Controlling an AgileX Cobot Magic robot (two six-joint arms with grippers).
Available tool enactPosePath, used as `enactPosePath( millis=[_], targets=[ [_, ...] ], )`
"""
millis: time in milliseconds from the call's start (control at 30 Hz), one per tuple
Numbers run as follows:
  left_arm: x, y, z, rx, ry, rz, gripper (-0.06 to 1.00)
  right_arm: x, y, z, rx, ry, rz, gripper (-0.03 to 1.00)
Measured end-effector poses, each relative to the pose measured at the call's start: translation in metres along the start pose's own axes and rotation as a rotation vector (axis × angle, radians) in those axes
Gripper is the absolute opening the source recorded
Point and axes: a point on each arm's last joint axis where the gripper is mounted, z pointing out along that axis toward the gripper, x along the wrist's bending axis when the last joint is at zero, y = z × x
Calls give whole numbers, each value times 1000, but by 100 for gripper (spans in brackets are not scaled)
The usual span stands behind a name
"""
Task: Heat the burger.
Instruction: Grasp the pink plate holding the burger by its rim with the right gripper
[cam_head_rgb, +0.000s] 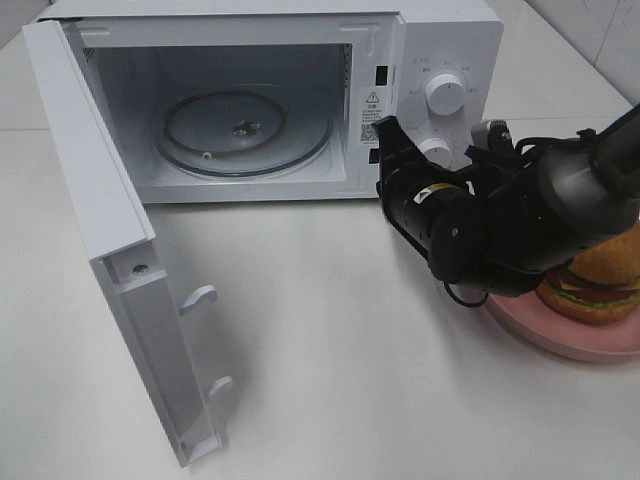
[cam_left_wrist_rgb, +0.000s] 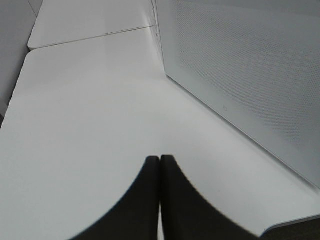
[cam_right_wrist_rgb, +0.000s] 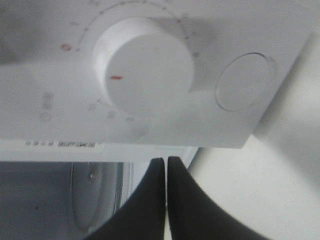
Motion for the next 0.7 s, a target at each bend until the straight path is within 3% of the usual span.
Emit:
enactPosePath(
  millis=[233, 267, 333, 367, 400, 433, 500, 533, 567, 600, 633, 700],
  targets=[
    [0, 0, 0, 0, 0, 0, 0, 7, -9, -1, 86, 91, -246, 2],
    [0, 0, 0, 0, 0, 0, 0, 9, -12, -2, 114, 128, -367, 2],
    [0, 0, 0, 0, 0, 0, 0, 10, -13, -2, 120, 138, -403, 3],
    [0, 0, 0, 0, 0, 0, 0, 12, -16, -3, 136, 174, -530, 3],
    [0, 0, 0, 0, 0, 0, 0, 12, -16, -3, 136, 174, -530, 3],
    [0, 0, 0, 0, 0, 0, 0, 13, -19, -4, 146, 217, -662, 3],
    [0, 0, 0, 0, 0, 0, 0, 14, -20, -4, 152, 235, -719, 4],
    [0, 0, 0, 0, 0, 0, 0, 15, -22, -5, 155, 271, -841, 4],
    [0, 0, 0, 0, 0, 0, 0, 15, -22, -5, 155, 271, -841, 4],
    [0, 0, 0, 0, 0, 0, 0, 16, -24, -6, 160, 301, -941, 5],
    [0, 0, 0, 0, 0, 0, 0, 16, -24, -6, 160, 301, -941, 5],
    [0, 0, 0, 0, 0, 0, 0, 16, -28, -7, 181, 335, -1073, 6]
  ],
)
